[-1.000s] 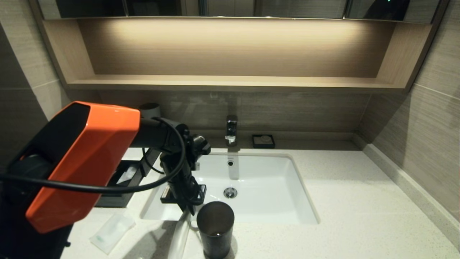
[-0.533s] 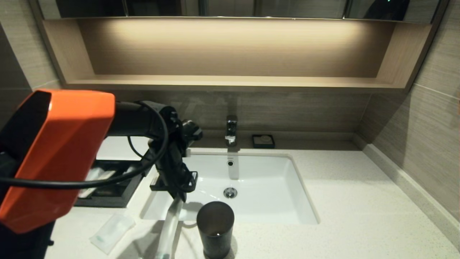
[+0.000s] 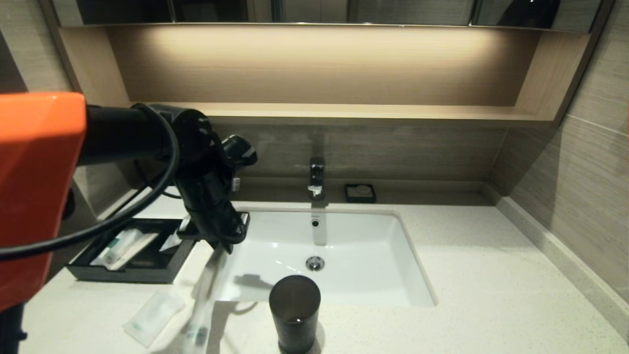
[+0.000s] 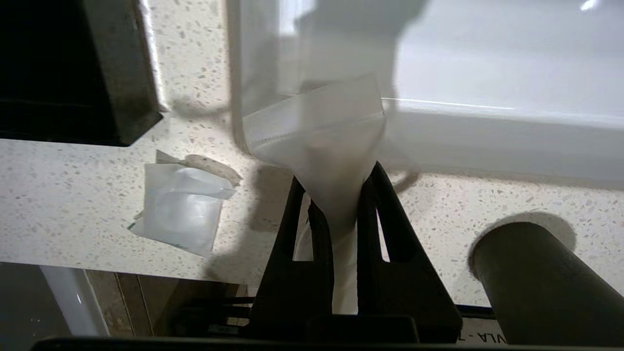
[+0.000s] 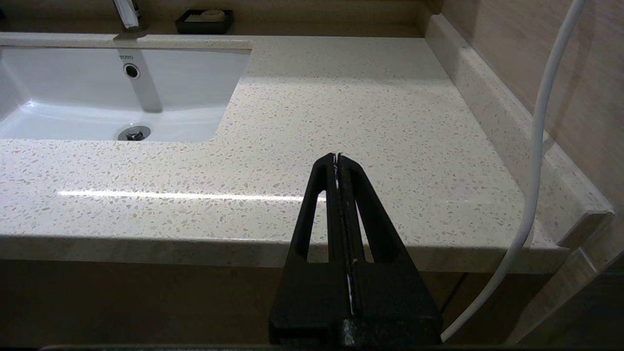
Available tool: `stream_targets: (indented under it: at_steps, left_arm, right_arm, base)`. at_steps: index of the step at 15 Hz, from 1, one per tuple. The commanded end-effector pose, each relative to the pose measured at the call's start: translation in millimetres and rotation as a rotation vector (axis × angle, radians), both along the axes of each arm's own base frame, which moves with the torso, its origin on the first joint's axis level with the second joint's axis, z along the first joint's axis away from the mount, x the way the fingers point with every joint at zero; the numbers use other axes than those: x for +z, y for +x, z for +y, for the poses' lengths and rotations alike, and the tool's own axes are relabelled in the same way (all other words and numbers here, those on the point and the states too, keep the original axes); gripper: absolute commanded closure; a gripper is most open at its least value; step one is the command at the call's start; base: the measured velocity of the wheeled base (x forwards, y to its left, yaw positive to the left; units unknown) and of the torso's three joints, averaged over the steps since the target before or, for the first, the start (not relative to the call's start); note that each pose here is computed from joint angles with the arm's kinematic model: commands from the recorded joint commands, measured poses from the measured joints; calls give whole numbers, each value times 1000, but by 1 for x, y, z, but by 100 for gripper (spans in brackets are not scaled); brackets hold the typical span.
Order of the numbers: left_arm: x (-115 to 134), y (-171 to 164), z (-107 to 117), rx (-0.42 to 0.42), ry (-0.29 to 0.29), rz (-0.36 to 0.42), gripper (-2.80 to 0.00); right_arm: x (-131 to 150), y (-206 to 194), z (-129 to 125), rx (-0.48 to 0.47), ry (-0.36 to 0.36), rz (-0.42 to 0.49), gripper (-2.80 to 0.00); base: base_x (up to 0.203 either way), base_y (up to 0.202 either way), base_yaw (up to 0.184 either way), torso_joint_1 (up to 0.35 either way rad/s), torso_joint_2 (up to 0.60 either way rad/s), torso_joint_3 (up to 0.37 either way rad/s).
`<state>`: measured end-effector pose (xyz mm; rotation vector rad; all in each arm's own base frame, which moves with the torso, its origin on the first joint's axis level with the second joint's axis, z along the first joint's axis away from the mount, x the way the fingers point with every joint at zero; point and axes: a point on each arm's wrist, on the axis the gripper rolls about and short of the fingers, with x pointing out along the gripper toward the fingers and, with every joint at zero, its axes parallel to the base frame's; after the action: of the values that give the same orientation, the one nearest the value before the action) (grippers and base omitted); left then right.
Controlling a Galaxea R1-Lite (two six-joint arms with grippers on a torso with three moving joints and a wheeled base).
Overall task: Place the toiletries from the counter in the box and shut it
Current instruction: Place the bathroom toiletry into the drawer
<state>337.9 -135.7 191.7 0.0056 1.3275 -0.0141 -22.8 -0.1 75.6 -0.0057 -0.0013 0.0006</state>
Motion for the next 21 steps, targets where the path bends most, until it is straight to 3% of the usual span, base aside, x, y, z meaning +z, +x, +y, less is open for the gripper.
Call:
stream_targets:
  at_steps: [1, 6, 15, 21]
  left_arm:
    - [16, -1, 20, 44, -6, -42, 0]
    - [44, -4, 61, 129, 8, -136, 0]
    - [79, -15, 104, 263, -3, -303, 0]
    - [83, -14, 144, 382, 9, -334, 0]
  right_arm:
    - [0, 0, 0, 0, 0, 1, 0]
    - [0, 0, 0, 0, 0, 1, 0]
    - [0, 0, 0, 1, 0, 1, 0]
    - [0, 0, 0, 1, 0, 1, 0]
  base:
    - [0, 0, 0, 0, 0, 0]
    - [0, 0, 0, 0, 0, 0]
    - [0, 0, 0, 0, 0, 0]
    - [0, 0, 0, 0, 0, 0]
